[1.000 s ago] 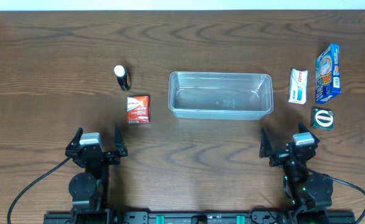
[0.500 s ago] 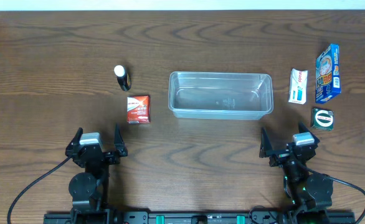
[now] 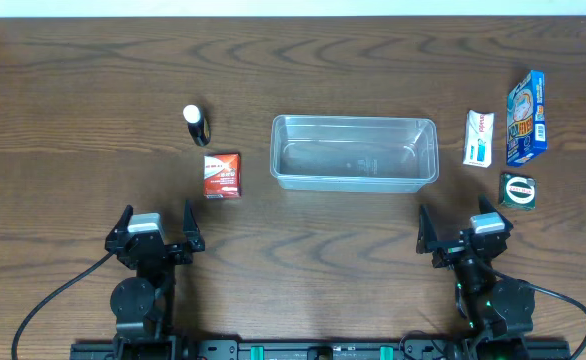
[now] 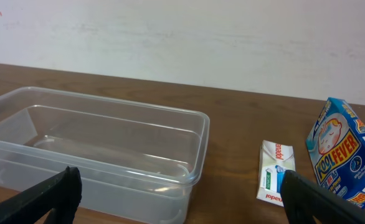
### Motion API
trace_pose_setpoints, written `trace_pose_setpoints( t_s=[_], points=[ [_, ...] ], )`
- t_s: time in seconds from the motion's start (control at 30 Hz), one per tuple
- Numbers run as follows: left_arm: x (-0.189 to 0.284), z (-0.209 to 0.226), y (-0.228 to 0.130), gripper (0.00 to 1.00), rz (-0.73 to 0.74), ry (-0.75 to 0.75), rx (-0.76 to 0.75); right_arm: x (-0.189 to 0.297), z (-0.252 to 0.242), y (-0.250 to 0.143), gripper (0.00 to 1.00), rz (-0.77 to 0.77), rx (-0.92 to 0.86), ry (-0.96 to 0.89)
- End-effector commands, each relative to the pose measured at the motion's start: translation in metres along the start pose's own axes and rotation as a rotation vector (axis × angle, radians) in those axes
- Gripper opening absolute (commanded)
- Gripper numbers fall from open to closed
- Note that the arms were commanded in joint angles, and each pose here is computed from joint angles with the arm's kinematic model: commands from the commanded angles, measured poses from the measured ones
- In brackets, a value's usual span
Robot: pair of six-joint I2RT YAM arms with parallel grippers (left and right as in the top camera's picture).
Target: Pack container
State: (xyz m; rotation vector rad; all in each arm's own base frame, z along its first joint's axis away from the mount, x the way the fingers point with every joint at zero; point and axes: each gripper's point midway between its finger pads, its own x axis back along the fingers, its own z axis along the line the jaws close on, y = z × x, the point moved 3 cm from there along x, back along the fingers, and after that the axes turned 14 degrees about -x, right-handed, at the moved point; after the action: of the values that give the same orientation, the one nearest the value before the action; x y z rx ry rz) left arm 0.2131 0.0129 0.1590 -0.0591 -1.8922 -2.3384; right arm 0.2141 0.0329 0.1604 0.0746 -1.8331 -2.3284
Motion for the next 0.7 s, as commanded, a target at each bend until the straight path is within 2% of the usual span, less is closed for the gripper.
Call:
trace_pose_setpoints(
  t_s=[0.0, 0.53, 0.67],
  points=[
    [-0.003, -0.005, -0.017, 0.98, 0.038, -0.019, -0.015, 0.0, -0.003, 0.001, 0.99, -0.005, 0.009, -0.014],
    [-0.003, -0.005, -0.016, 0.98, 0.035, -0.017, -0.028, 0.0, -0.003, 0.0, 0.99, -0.005, 0.009, -0.014],
    [-0.003, -0.005, -0.002, 0.98, -0.03, -0.025, -0.016, 0.0, -0.003, 0.0, 0.99, -0.005, 0.009, -0.014]
  ],
)
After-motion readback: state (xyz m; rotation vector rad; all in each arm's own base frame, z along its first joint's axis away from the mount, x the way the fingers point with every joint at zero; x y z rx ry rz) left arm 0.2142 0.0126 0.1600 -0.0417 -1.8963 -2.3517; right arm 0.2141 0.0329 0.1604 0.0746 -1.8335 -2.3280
